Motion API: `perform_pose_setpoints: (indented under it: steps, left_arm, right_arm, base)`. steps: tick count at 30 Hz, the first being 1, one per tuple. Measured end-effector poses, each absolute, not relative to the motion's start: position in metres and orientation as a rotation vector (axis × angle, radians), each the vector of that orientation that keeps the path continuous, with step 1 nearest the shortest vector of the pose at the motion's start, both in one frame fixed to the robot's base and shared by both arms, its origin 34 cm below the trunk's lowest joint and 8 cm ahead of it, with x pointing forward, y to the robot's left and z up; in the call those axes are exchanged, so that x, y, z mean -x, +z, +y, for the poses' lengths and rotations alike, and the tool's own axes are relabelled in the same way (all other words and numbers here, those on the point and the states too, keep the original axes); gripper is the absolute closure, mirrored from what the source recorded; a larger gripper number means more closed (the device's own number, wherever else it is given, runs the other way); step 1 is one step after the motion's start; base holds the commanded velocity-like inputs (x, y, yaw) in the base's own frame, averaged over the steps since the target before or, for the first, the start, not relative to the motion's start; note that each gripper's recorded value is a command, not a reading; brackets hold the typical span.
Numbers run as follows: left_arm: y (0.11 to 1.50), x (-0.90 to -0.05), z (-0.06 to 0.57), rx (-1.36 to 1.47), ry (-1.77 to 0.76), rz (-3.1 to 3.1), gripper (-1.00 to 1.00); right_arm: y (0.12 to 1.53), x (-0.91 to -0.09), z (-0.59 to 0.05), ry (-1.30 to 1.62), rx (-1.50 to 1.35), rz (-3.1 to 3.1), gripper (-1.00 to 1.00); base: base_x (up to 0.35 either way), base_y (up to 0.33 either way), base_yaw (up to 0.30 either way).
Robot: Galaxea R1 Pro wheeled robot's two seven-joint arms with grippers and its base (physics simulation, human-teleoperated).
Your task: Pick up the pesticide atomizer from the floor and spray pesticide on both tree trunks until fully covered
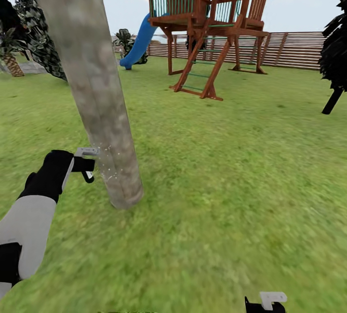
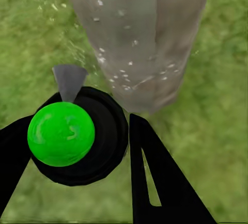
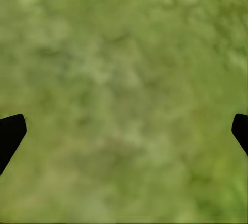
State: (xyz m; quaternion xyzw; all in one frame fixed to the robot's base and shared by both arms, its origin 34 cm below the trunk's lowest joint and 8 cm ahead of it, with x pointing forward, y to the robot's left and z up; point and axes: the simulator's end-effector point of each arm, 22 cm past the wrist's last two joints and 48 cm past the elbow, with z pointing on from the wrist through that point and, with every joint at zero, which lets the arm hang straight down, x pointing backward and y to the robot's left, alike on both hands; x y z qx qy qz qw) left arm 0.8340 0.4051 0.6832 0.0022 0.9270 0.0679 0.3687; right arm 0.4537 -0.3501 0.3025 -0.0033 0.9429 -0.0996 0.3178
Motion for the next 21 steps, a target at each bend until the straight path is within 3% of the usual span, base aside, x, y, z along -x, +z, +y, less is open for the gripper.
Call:
perform_pose_setpoints:
  steps: [5, 21]
  left_arm:
    - [0.684, -0.836, 0.399, -0.013, 0.167, 2.377, 1.0]
    - [0.702, -0.84, 0.399, -0.023, 0.188, 2.328, 1.0]
  right_arm:
    - [0.303, -0.454, -0.35, -0.263, 0.009, 2.481, -1.0]
    - [0.302, -0.453, -0.35, -0.263, 0.009, 2.482, -1.0]
  base:
    - [0.084, -0.155, 0.094]
    - [0.005, -0.272, 0.001]
